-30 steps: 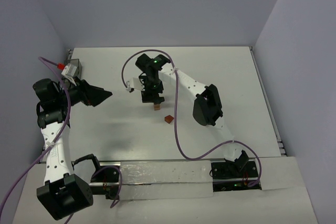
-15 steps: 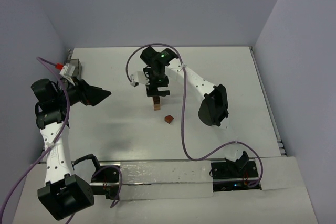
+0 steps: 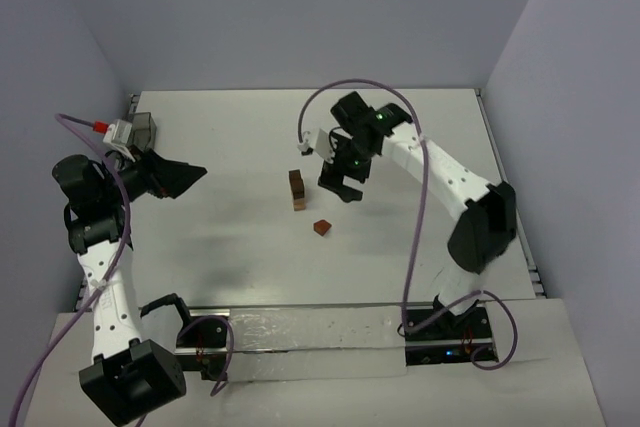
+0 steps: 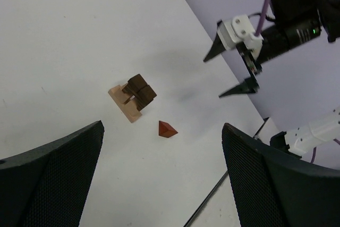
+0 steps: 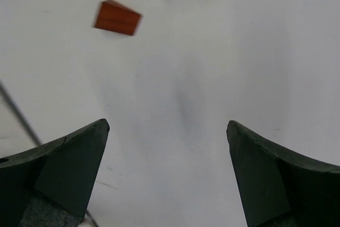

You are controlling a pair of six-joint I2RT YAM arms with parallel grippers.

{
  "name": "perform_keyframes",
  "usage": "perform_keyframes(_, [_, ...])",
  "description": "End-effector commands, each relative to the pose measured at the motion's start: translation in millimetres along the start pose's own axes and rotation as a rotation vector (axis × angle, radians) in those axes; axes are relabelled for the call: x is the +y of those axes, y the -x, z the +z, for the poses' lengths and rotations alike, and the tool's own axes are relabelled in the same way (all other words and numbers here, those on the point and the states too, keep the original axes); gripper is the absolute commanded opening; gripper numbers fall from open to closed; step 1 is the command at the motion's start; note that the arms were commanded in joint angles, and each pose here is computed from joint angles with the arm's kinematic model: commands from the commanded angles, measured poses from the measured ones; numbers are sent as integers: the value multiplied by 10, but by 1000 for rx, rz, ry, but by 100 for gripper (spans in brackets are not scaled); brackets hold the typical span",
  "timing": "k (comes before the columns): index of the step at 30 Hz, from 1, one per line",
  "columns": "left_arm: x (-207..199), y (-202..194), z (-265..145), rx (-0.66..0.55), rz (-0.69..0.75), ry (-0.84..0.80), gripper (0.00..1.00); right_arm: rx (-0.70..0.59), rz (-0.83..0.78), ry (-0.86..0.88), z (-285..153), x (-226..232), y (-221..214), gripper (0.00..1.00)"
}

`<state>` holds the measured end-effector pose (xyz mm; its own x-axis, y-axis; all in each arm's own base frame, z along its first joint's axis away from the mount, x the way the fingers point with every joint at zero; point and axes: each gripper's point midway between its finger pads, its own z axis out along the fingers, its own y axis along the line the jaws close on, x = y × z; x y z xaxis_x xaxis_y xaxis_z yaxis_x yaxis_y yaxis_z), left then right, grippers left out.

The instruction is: Build the wood block tower

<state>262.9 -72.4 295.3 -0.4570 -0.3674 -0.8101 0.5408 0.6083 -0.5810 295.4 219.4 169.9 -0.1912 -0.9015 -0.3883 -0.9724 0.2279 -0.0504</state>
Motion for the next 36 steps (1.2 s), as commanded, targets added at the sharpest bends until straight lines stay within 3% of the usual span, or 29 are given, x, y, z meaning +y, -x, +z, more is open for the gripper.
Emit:
perform_keyframes(1, [-115,185,-18,-76,62,-17,98,-222,37,37,89,438,179,100])
perform_keyframes(8, [-121,174,-5,-66,57,-36,96,-274,-93,94,235,660,85,100])
perform_keyframes(13, [-174,17,7,-10,73,-95,94,-325,-447,108,214,729,58,100])
perform_keyframes(16, [-211,-20,29,10,93,-114,93,-287,-682,155,210,732,17,99])
perform_keyframes(20, [-252,-32,47,11,102,-120,93,-261,-842,209,270,599,175,96])
perform_keyframes(28, [-236,-78,45,25,88,-120,93,-58,-940,357,713,600,124,85])
perform_keyframes(36, [-237,-61,73,8,55,-149,92,-9,-957,366,1004,563,142,80])
